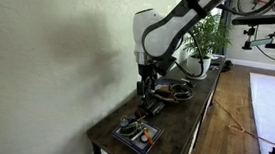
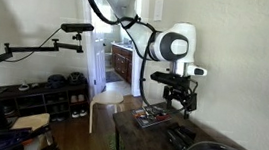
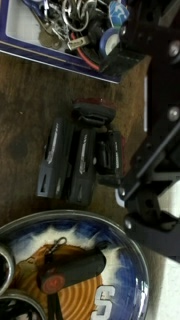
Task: Put the black gadget on the circle shaped tray and the keys on the square tray
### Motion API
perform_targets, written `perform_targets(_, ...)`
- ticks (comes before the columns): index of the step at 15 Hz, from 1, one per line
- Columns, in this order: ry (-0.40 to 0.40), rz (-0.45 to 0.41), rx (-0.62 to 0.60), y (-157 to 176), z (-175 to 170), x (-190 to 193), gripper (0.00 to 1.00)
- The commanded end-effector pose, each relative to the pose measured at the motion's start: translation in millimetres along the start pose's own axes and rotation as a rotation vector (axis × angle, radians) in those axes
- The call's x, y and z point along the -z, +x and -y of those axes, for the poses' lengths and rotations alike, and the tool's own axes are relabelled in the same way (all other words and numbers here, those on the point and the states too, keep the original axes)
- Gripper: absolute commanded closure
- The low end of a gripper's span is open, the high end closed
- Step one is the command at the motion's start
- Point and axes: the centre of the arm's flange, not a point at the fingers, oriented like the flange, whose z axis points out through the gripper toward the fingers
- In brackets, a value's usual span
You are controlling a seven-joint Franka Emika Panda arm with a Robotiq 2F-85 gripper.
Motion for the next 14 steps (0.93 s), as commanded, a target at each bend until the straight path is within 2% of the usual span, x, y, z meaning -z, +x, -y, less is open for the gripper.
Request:
perform_targets(1,-0.025,-0.031,-0.032,9,2,-9,0.0)
perform_targets(14,-0.05,-0.034,-0.059,16,23,-32,0.0)
